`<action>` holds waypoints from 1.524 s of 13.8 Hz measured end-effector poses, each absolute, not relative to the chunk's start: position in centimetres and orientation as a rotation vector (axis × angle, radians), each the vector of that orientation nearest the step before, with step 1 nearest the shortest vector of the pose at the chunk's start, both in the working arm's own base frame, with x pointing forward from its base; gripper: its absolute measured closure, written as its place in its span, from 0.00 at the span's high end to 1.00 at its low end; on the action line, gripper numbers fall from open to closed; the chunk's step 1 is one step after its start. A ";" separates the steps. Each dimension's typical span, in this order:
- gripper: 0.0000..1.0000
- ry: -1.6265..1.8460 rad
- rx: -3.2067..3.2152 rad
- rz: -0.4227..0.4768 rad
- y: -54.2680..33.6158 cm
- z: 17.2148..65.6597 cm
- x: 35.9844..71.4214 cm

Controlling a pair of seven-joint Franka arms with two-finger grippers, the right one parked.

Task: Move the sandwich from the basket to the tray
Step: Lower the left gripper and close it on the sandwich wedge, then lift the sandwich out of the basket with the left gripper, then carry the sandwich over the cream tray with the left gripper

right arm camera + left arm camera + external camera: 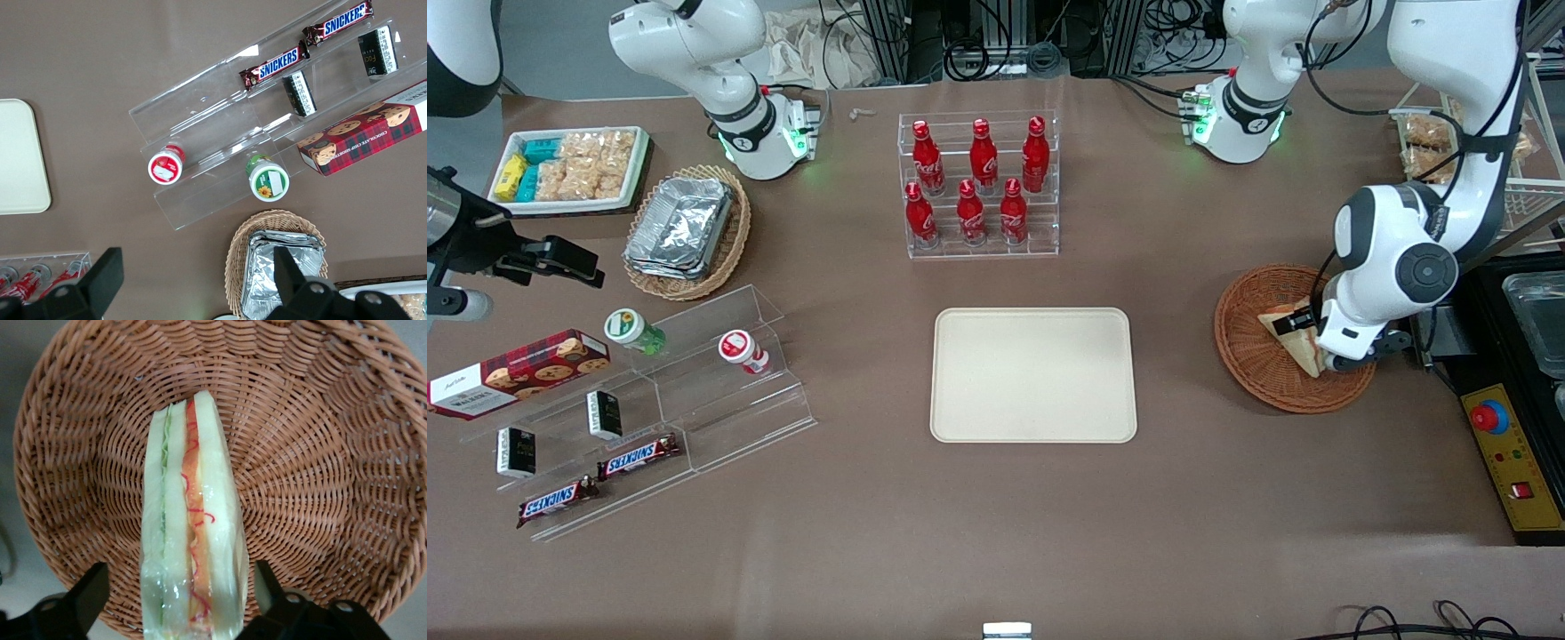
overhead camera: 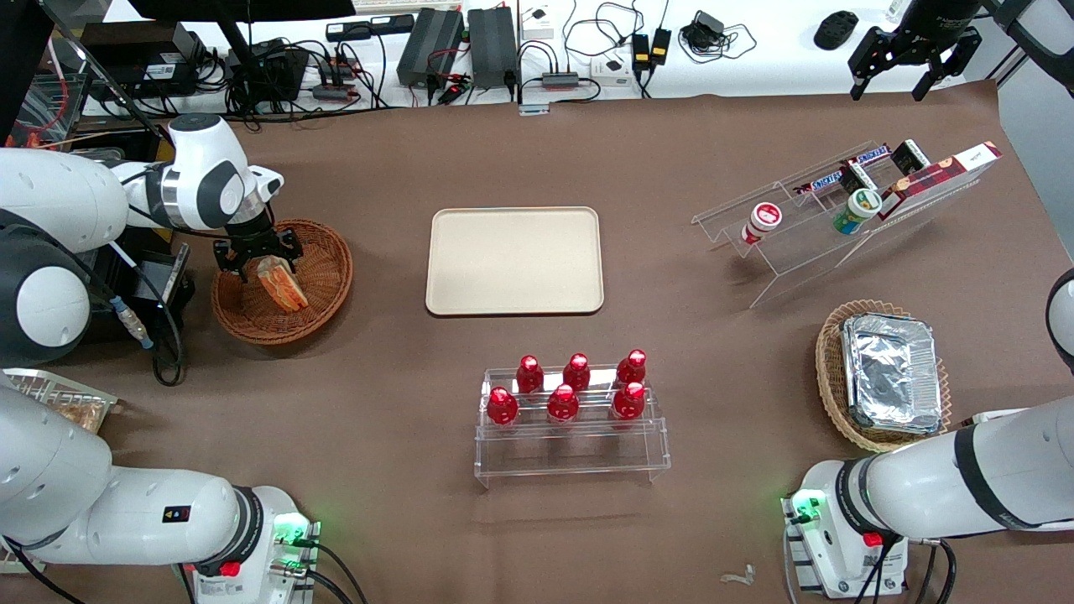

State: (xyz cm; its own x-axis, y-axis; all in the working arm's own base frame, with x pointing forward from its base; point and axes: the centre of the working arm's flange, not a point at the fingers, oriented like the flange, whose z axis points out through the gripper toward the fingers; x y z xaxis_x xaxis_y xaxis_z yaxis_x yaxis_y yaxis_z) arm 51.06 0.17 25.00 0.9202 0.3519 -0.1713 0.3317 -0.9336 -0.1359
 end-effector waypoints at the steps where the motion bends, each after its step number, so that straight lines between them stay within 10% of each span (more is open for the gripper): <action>1: 0.93 -0.545 -2.973 0.293 0.1 25.0 51.1; 9: 0.20 -0.646 -2.952 0.246 -1.5 26.1 52.1; 21: 0.15 -0.551 -2.930 0.326 -4.5 46.4 60.8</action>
State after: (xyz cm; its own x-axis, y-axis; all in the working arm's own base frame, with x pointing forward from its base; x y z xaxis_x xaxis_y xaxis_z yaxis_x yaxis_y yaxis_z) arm 60.84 -4.47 46.42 0.9094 0.3724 -0.1854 0.3416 -0.9228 -0.1784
